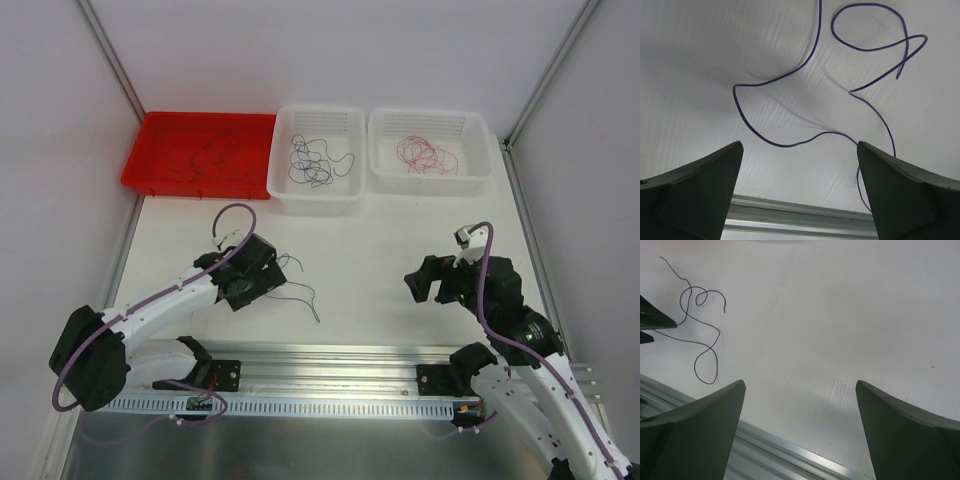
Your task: Untangle the cables
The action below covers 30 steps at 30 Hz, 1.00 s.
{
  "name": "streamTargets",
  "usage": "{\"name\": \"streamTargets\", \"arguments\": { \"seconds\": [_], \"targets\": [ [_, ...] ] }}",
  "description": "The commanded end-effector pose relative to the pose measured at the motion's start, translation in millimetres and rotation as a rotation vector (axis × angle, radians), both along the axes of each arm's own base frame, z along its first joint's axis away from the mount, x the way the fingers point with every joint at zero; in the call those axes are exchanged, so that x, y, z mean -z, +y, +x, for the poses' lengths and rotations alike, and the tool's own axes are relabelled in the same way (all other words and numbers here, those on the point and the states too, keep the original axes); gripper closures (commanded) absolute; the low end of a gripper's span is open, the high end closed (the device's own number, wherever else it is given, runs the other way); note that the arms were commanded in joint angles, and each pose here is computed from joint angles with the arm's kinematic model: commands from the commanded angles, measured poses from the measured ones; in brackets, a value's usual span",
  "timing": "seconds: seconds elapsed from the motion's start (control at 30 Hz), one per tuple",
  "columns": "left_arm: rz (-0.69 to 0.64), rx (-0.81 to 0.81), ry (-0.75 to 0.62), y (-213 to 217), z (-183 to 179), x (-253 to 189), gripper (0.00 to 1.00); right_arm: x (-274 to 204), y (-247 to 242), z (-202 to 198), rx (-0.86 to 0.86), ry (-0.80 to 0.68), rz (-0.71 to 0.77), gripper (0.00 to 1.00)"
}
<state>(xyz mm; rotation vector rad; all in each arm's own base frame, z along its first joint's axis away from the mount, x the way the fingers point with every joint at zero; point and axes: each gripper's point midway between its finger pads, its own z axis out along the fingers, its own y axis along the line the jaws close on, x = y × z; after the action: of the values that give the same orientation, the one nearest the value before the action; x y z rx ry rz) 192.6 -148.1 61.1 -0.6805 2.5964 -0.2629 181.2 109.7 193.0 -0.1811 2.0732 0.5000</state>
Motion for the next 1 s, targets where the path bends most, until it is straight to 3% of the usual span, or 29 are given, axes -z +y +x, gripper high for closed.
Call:
{"name": "streamTargets", "arguments": {
  "seconds": [0.0,0.37,0.57,0.8,0.83,0.97],
  "targets": [
    [0.035,-0.141,-0.05,-2.1,19.0,-9.8,0.01,-4.0,3.3,-3.0,-0.014,-0.029,0.036,0.03],
    [0.134,-0.277,-0.055,-15.1,52.6,7.3,0.02,2.9,-0.6,-5.4,-0.015,-0.065,0.028,0.03],
    [0.187,-0.323,-0.034,-15.3,59.4,25.6,0.12,1.4,-1.2,-7.7,-0.017,-0.081,0.04,0.03],
    [0.218,-0.333,0.001,-12.9,56.3,39.4,0.63,2.3,-2.8,-8.9,-0.009,-0.093,0.048,0.03],
    [0.223,-0.328,-0.001,-12.1,56.1,39.3,0.77,0.9,-2.9,-9.1,-0.009,-0.101,0.052,0.03],
    [0.235,-0.288,-0.026,-9.2,56.9,28.4,0.97,0.7,-2.9,-9.2,-0.01,-0.103,0.051,0.03]
  ]
}}
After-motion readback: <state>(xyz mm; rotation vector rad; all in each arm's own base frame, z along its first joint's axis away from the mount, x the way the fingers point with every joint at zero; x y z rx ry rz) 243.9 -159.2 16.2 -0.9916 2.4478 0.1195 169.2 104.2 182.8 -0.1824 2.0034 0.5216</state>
